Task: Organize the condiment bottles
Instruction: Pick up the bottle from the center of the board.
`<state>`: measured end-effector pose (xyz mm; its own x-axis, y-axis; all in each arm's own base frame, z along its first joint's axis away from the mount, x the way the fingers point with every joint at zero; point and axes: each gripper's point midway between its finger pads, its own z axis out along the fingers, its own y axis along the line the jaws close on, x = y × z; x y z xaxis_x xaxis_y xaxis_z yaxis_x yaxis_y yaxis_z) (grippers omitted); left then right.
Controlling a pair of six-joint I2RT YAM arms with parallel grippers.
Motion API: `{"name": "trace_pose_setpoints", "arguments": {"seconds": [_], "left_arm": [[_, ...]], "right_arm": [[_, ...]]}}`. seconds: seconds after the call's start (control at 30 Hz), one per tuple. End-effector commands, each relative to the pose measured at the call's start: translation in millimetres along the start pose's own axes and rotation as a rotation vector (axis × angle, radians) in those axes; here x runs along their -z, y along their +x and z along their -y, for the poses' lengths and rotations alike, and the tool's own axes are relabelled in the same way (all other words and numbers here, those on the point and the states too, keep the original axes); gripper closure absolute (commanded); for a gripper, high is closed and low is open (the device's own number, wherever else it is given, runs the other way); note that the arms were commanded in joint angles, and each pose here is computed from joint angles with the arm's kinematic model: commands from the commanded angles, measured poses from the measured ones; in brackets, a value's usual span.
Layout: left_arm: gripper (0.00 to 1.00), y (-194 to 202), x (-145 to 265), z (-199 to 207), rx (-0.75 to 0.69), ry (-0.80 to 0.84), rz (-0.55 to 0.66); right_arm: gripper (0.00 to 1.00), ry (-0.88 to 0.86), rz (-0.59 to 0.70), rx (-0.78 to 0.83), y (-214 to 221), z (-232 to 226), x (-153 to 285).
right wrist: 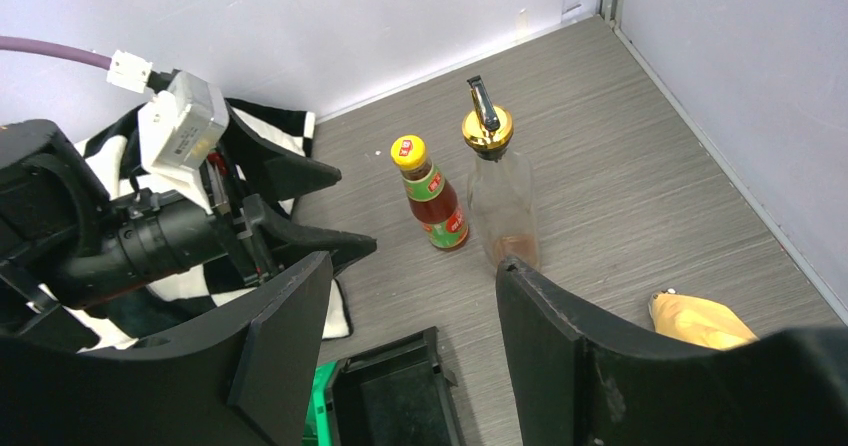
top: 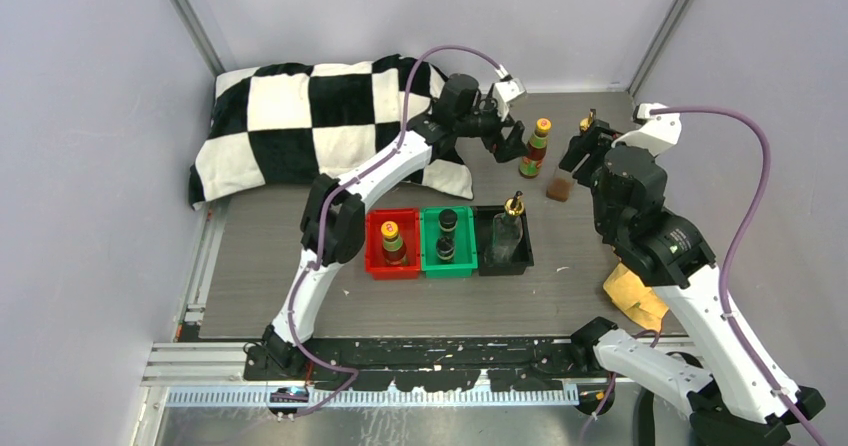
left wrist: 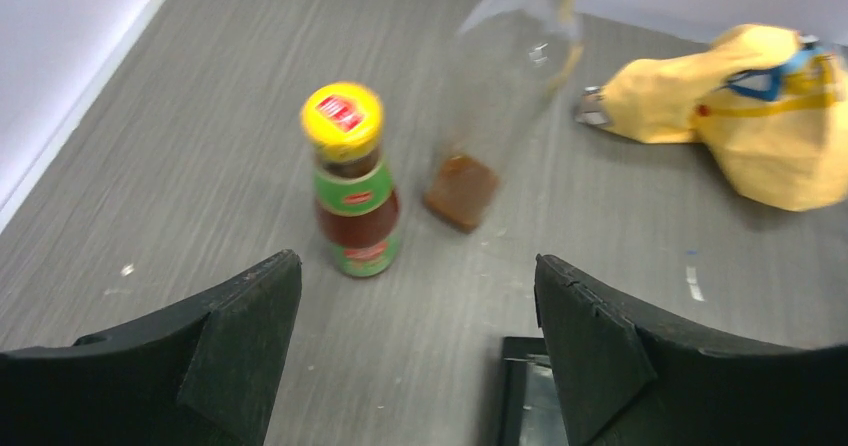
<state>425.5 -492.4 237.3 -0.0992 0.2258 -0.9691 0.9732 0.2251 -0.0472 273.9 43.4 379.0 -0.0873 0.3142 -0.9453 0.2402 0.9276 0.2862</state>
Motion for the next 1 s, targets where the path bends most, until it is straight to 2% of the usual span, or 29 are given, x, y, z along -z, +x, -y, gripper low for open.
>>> {"name": "trace_pose_setpoints", "arguments": {"seconds": [0.0,0.23,0.43,0.63,0.97], "left_arm": [[0.13,-24.2,0.6,-45.9,-0.092,-0.168,0.154],[0.13,-24.4,-4.2,-53.4,-0.071,-0.184,0.227],[0.15,-32.9,-12.5,-39.4,-0.044,-0.093,0.279],[0.15,-34.1,-19.9,-23.3,-0.026,-0.001,0.288],[0.16,-27.0,-31.7,-16.4,-0.012,0.04,0.302]], "right_arm": [[0.33,-0.016,0.046,-0.023,-8.5,-3.2,-1.3],[0.33,-0.025,0.052,-0.005,-2.5,-7.1,-7.7],[0.33,-0.01,0.063,0.009,-1.9,-5.2,-10.7],[0.33,-0.003,0.085,0.008,-8.6,-4.4,-10.5],[0.33,-0.007,0.122,0.002,-22.2,-5.6,-8.2]]}}
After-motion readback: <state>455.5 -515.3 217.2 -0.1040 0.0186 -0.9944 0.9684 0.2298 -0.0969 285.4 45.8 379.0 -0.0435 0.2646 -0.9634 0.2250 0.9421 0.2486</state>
